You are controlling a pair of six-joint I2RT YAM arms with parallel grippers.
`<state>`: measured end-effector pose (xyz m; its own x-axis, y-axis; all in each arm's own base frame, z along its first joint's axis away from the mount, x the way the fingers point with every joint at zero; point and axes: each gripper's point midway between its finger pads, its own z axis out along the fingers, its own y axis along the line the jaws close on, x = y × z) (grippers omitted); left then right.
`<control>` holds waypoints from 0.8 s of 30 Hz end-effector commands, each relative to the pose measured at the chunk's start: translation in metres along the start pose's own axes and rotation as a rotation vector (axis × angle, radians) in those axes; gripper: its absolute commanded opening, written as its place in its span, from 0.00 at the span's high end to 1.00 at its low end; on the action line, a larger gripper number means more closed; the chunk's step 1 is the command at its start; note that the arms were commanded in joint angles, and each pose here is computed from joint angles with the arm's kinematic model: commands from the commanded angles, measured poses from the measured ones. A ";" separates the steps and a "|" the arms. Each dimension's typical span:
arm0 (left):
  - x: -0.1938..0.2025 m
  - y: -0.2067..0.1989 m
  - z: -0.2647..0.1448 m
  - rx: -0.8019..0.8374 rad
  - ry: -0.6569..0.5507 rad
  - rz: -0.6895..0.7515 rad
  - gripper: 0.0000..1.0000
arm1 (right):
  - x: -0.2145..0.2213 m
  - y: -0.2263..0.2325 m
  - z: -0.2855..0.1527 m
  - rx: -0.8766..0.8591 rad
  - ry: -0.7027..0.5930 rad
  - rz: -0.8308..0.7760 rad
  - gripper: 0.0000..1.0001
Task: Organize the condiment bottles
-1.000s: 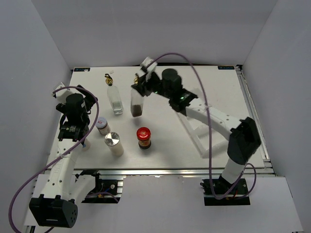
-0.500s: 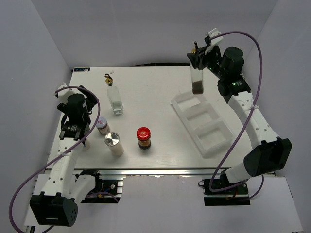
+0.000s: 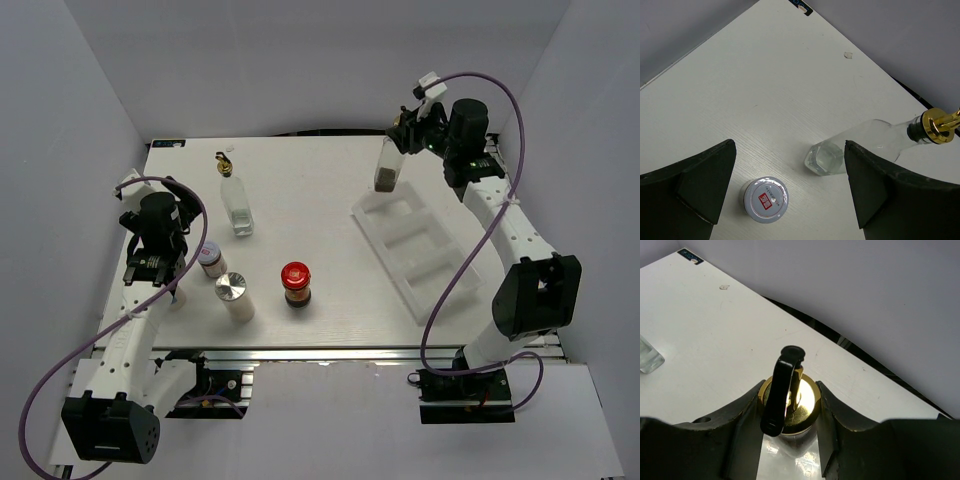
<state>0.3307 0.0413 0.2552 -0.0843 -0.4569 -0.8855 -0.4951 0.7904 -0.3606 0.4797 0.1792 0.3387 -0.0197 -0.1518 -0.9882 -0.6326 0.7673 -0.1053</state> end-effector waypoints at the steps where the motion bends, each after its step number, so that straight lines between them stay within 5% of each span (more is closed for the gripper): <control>1: -0.009 -0.001 -0.003 0.006 -0.027 -0.007 0.02 | -0.059 -0.009 -0.009 0.034 -0.185 -0.114 1.00; 13: -0.008 -0.001 -0.003 0.007 -0.025 -0.007 0.02 | -0.050 -0.014 -0.014 -0.025 -0.185 -0.095 1.00; 24: -0.010 -0.003 -0.003 0.019 -0.030 -0.002 0.02 | -0.032 0.005 -0.030 -0.255 -0.160 -0.178 1.00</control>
<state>0.3306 0.0415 0.2553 -0.0868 -0.4519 -0.8878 -0.4943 0.7933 -0.3554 0.4689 0.1640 0.3357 0.0483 -0.1513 -0.9873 -0.7569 0.6394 -0.1351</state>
